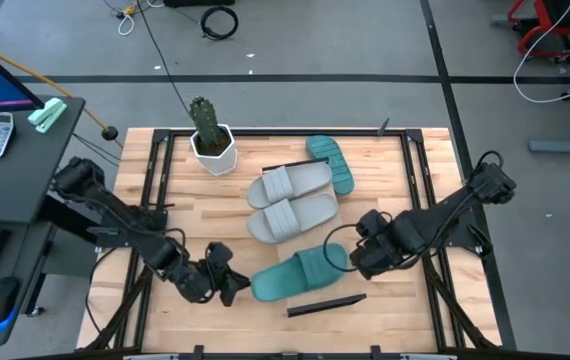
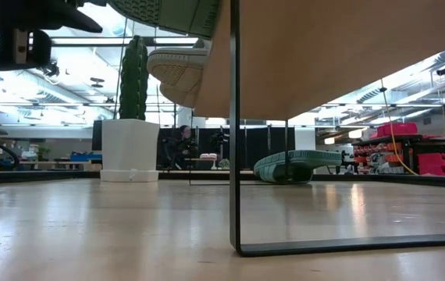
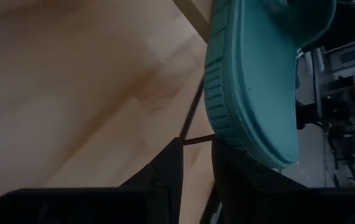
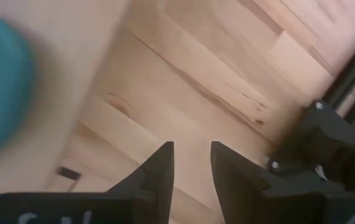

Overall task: Pick and place slides into the shelf
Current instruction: Put the bottom green slipper on the shelf

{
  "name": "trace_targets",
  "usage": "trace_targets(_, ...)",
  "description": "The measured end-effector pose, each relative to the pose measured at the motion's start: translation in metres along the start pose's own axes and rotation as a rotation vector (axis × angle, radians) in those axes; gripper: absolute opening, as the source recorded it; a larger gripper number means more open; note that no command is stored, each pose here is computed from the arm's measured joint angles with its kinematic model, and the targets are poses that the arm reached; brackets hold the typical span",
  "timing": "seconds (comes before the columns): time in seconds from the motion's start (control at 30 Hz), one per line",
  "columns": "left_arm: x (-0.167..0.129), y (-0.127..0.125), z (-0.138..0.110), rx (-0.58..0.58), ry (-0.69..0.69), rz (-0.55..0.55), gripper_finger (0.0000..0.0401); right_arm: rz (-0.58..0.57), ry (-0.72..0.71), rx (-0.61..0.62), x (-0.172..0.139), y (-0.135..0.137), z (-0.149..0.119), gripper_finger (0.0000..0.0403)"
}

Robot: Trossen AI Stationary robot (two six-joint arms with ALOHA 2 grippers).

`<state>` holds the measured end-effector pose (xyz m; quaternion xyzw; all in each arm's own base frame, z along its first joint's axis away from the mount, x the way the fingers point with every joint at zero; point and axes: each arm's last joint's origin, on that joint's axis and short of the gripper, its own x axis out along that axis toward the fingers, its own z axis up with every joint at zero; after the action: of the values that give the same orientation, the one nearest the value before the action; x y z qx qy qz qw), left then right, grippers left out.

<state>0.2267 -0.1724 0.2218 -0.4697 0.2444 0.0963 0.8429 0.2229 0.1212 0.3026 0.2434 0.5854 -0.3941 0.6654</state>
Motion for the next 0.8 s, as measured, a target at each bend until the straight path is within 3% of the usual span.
trace_targets(0.3,0.001,-0.001,-0.008,-0.028,0.011,-0.005,0.0091,-0.013,-0.001,0.042,0.009,-0.008,-0.008,0.0112)
trace_targets(0.57,0.011,0.003,0.012,-0.032,-0.032,0.018,0.0083,0.1,-0.072,0.08,0.008,-0.005,0.018,0.011)
trace_targets(0.8,0.018,0.002,0.026,-0.066,-0.023,-0.012,0.0089,0.117,-0.091,0.092,0.011,-0.005,0.037,0.0109)
